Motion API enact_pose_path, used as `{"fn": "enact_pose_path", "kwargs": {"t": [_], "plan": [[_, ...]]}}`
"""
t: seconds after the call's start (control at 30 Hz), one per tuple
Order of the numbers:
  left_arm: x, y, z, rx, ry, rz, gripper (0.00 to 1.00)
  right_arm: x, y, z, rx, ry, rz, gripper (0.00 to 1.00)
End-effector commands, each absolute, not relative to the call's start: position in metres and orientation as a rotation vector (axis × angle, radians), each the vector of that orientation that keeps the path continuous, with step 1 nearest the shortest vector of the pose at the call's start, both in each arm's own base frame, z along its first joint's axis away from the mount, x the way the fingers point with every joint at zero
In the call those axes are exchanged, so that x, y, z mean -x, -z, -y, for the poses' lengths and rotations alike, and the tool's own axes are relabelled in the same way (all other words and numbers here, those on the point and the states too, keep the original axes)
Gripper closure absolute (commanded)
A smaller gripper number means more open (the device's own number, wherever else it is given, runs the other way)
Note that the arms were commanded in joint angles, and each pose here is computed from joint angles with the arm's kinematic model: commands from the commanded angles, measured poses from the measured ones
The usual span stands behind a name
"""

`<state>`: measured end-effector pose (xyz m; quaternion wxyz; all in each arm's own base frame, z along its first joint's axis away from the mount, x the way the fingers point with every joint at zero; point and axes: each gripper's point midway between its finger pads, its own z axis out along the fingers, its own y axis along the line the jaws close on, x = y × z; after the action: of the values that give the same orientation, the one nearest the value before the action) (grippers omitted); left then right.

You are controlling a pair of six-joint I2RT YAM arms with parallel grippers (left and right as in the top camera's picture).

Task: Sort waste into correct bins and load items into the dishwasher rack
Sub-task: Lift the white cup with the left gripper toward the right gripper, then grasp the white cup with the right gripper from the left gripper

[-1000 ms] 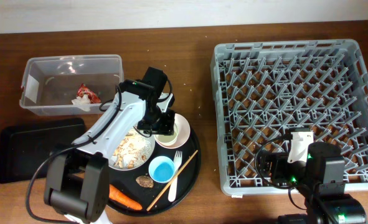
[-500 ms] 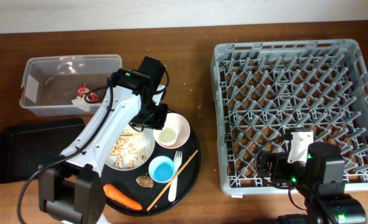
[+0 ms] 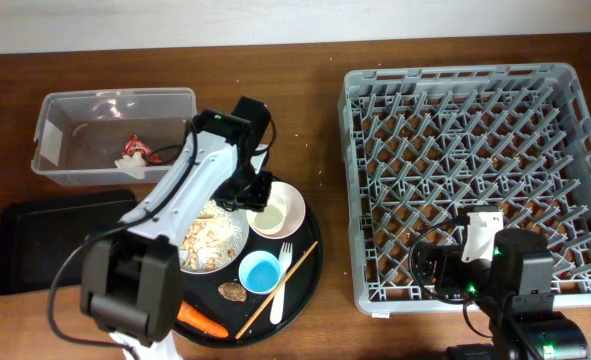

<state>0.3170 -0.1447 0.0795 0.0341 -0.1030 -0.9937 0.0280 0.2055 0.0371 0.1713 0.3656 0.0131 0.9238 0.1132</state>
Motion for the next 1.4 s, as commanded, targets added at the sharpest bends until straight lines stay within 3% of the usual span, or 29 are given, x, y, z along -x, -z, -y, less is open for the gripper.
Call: {"fn": "enact_pose_path", "kwargs": {"t": [0.0, 0.07, 0.2, 0.4, 0.57, 0.7, 0.93, 1.13, 1.37], "plan": [[-0.315, -0.061, 0.147, 0.289, -0.085, 3.005, 0.63, -0.207, -0.180, -0.037, -0.042, -0.302, -2.353, 0.02], [-0.314, -0.055, 0.147, 0.286, -0.076, 2.987, 0.82, -0.207, -0.179, -0.037, -0.042, -0.302, -2.354, 0.02], [-0.316, -0.059, 0.147, 0.286, -0.079, 2.994, 0.99, -0.207, -0.180, -0.037, -0.042, -0.302, -2.353, 0.02], [-0.334, -0.125, 0.164, 0.428, -0.220, 3.073, 1.00, -0.208, -0.181, -0.039, -0.037, -0.312, -2.345, 0.02], [-0.320, -0.226, 0.239, 0.902, -1.349, 2.816, 0.99, -0.223, -0.217, -0.074, 0.115, -0.538, -2.171, 0.02], [-0.319, -0.287, 0.247, 0.848, -1.946, 2.523, 1.00, -0.207, -0.272, -0.139, 0.496, -0.965, -1.894, 0.01], [-0.296, -0.289, 0.270, 0.896, -1.931, 2.433, 1.00, -0.184, -0.295, -0.173, 0.822, -1.406, -1.682, 0.01], [-0.285, -0.288, 0.268, 0.808, -1.890, 2.405, 1.00, -0.203, -0.295, -0.171, 0.810, -1.309, -1.670, 0.01], [-0.275, -0.288, 0.265, 0.713, -1.846, 2.376, 1.00, -0.243, -0.262, -0.165, 0.672, -1.253, -1.820, 0.01]]}}
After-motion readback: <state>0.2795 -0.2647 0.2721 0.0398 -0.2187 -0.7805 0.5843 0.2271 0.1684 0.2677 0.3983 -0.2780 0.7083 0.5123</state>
